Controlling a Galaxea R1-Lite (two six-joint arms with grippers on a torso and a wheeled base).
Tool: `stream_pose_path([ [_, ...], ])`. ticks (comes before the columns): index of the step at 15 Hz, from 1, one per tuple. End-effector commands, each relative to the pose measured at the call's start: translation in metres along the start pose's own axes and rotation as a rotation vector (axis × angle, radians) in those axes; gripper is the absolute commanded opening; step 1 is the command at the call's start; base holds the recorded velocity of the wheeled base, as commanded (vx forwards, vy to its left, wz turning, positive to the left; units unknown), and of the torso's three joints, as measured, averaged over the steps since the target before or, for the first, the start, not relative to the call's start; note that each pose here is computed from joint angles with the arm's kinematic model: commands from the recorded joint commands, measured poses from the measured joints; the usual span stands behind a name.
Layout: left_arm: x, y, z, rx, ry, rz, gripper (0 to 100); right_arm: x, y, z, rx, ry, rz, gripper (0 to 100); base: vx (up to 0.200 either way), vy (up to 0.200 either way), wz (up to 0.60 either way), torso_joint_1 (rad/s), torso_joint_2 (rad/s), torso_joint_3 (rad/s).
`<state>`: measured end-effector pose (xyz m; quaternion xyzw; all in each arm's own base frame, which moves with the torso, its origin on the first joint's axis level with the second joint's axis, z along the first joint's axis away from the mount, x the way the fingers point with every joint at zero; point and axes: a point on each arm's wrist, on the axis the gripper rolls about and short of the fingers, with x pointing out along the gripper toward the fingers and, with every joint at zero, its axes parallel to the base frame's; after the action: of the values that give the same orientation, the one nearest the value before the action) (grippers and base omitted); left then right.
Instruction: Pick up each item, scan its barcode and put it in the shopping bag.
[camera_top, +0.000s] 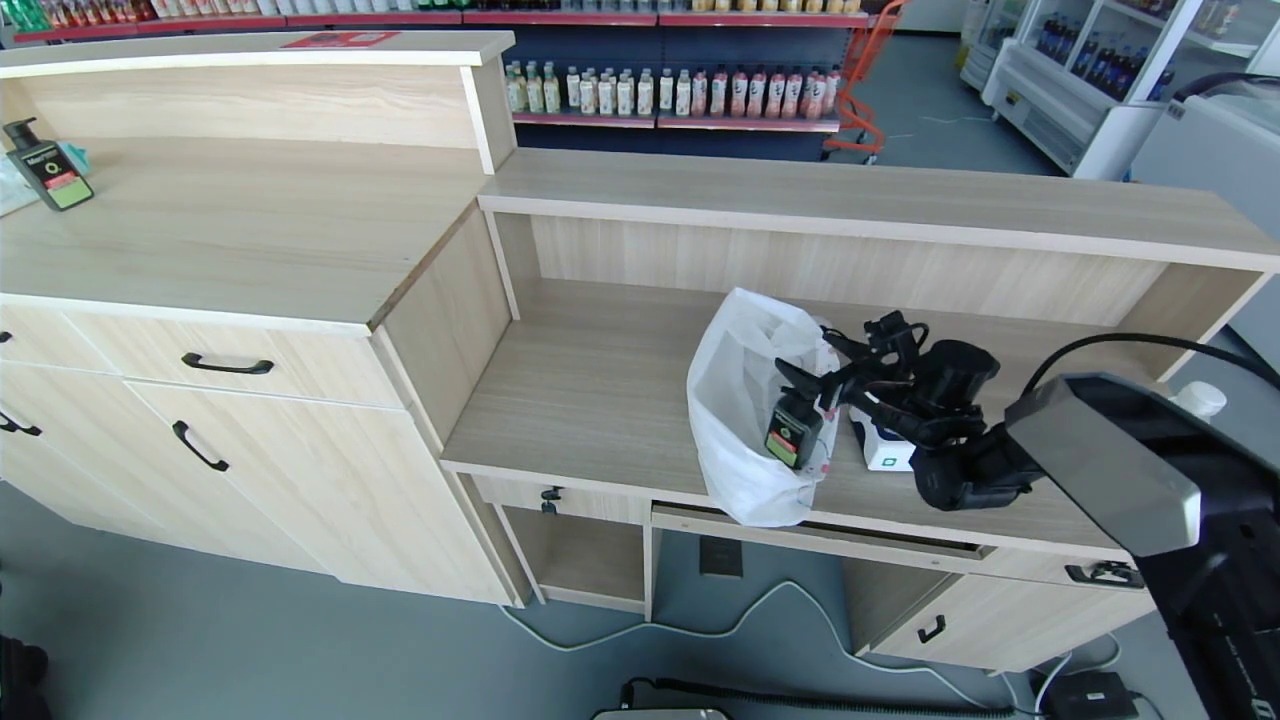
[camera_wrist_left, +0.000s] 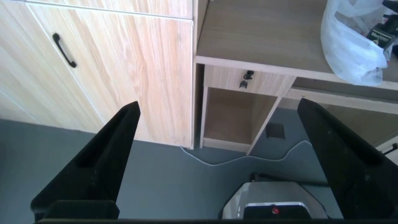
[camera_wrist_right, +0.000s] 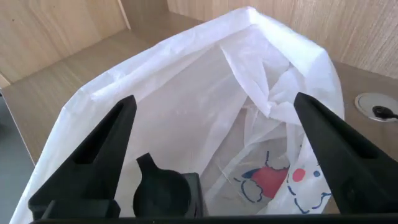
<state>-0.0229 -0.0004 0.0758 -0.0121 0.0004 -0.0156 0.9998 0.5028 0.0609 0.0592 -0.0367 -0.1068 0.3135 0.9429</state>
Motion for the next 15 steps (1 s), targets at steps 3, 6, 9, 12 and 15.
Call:
stream_pose_path([
  [3,0.000,0.000,0.000,0.000,0.000,0.001,100,-0.041,-0.036,0.088,-0.049,-0.035,-0.036,100,0.000,0.000,0.00,0.000,0.00,0.000],
  [6,0.000,0.000,0.000,0.000,0.000,0.001,100,-0.101,-0.048,0.134,-0.068,-0.010,-0.093,100,0.000,0.000,0.00,0.000,0.00,0.000],
  [9,0.000,0.000,0.000,0.000,0.000,0.001,100,-0.166,-0.061,0.161,-0.109,0.040,-0.229,100,0.000,0.000,0.00,0.000,0.00,0.000],
  [12,0.000,0.000,0.000,0.000,0.000,0.001,100,-0.275,-0.058,0.161,-0.432,0.227,-0.459,100,0.000,0.000,0.00,0.000,0.00,0.000],
  [15,0.000,0.000,0.000,0.000,0.000,0.001,100,-0.338,-0.055,0.171,-0.585,0.380,-0.609,100,0.000,0.000,0.00,0.000,0.00,0.000],
])
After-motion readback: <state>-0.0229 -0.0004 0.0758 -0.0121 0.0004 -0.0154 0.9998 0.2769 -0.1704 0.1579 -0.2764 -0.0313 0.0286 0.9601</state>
